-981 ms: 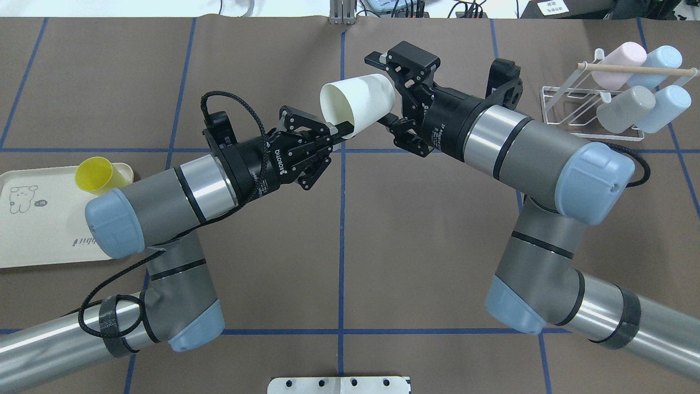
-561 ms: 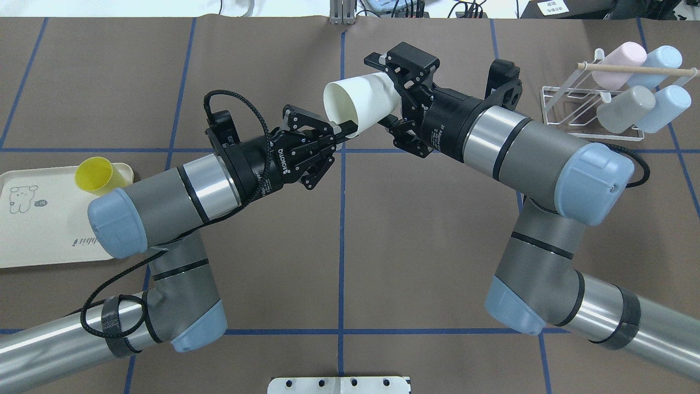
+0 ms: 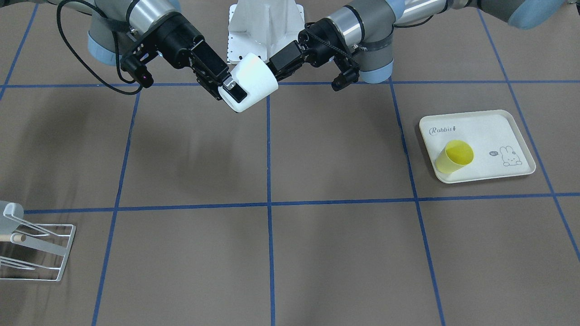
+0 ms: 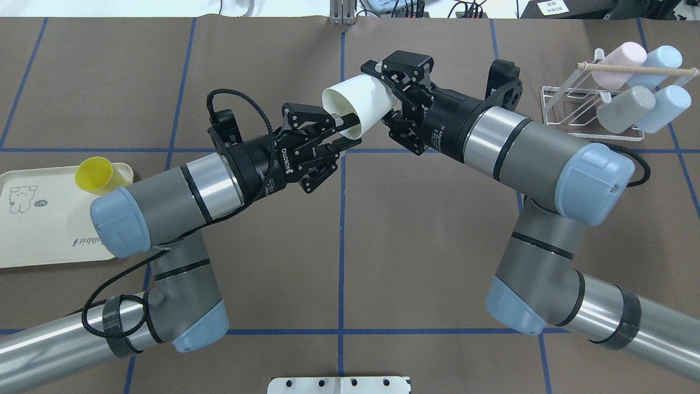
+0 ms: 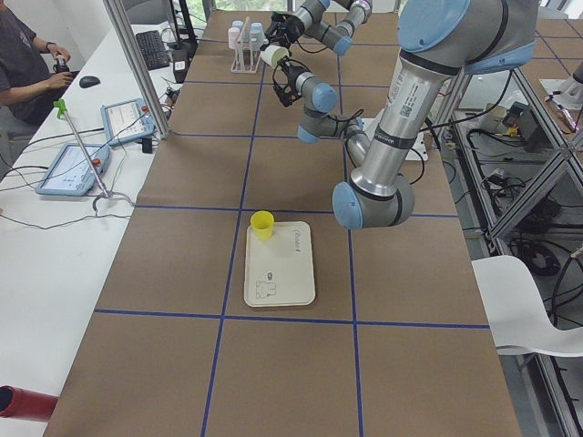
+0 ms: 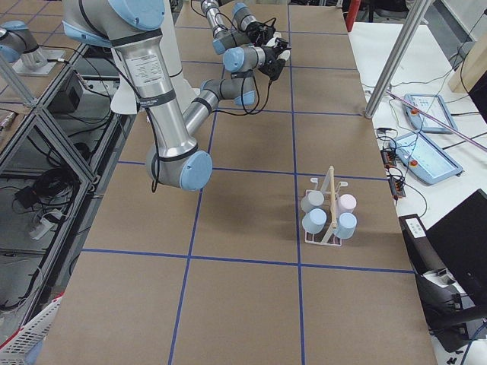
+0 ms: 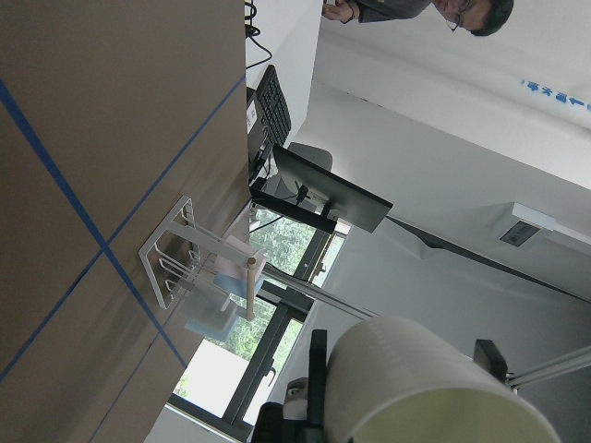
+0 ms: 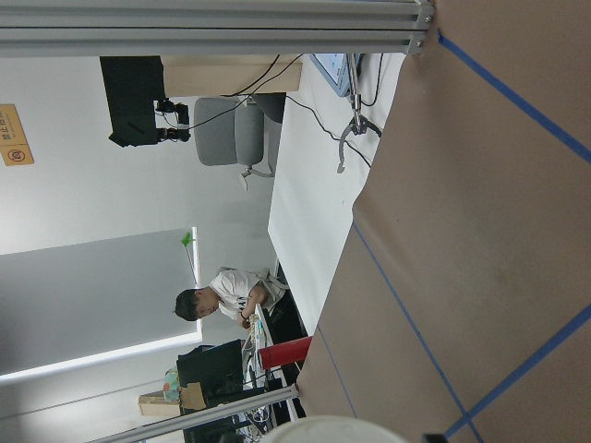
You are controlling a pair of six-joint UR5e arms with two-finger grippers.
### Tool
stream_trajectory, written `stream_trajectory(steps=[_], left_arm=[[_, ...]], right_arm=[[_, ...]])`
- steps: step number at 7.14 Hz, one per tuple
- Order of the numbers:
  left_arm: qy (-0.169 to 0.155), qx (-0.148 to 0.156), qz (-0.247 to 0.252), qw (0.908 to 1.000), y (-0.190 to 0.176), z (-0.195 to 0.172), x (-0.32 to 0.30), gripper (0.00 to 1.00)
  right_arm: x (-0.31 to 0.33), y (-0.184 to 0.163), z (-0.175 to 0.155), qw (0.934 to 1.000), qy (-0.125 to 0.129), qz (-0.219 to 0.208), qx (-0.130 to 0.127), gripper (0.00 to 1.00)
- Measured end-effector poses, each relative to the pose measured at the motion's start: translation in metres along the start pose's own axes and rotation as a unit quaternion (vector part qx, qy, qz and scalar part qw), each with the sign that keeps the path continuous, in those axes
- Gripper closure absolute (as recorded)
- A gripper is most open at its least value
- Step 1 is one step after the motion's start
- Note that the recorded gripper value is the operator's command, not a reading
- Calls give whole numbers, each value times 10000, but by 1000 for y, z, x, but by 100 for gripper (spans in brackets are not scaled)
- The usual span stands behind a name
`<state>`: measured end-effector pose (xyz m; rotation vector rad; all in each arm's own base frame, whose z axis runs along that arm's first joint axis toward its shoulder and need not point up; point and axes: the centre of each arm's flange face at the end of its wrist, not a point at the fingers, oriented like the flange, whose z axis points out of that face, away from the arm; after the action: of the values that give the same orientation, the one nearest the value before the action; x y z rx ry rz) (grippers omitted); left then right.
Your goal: Transfer IKEA cup to right arm and place on rack
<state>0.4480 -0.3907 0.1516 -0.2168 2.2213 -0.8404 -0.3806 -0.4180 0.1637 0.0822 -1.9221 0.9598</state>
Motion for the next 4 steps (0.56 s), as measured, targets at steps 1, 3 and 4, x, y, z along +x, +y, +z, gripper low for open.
stream_trajectory(steps=[1, 3, 4], left_arm=[[20, -2, 15, 10000, 0, -1, 2, 0], [58, -8, 34, 10000, -2, -2, 5, 0], [63, 2, 49, 10000, -4, -3, 7, 0]], right_arm=[[0, -1, 0, 10000, -4, -13, 7, 100], [-7, -11, -2, 9999, -58, -98, 100, 100], [-13, -22, -3, 9994, -80, -252, 224, 100]])
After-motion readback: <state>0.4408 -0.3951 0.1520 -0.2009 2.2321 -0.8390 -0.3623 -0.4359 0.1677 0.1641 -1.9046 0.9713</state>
